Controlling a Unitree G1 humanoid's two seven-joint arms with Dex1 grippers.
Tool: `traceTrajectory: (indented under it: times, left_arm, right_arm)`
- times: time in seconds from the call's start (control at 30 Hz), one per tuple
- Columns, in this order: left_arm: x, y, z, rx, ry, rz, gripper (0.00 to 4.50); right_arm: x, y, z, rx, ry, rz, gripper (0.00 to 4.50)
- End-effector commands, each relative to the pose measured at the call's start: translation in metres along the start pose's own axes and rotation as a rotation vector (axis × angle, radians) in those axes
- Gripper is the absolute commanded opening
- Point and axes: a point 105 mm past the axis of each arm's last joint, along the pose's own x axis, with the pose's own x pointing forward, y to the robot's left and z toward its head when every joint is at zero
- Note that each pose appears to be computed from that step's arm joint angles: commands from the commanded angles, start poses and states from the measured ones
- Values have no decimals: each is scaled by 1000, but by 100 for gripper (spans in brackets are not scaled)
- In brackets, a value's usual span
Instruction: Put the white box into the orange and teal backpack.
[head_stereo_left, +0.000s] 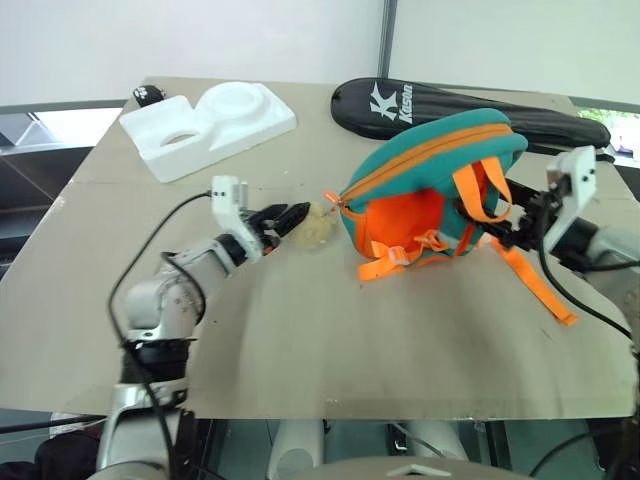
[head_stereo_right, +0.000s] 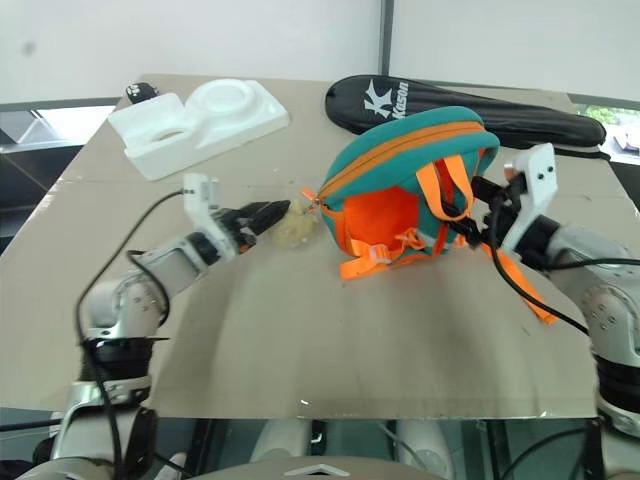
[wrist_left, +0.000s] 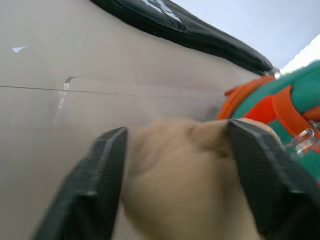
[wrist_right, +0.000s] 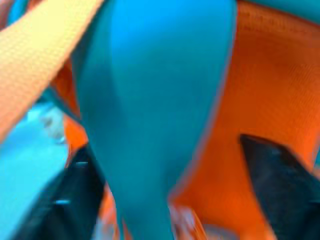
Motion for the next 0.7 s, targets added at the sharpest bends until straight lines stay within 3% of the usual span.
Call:
traceTrajectory:
  times: [0.03, 0.2, 0.4, 0.7]
  left_arm:
    - [-23, -22, 11, 151, -2, -136, 444]
    - [-56, -26, -1, 213, 34, -165, 444]
    - [-101, -26, -19, 286, 114, -136, 444]
    - [-123, -13, -29, 282, 200, -123, 444]
  right_arm:
    - [-30, 3, 2, -148, 44, 30, 450]
    - [-66, 2, -25, -166, 171, 30, 450]
    - [-101, -6, -54, -132, 204, -44, 450]
    - [-111, -13, -67, -134, 214, -85, 450]
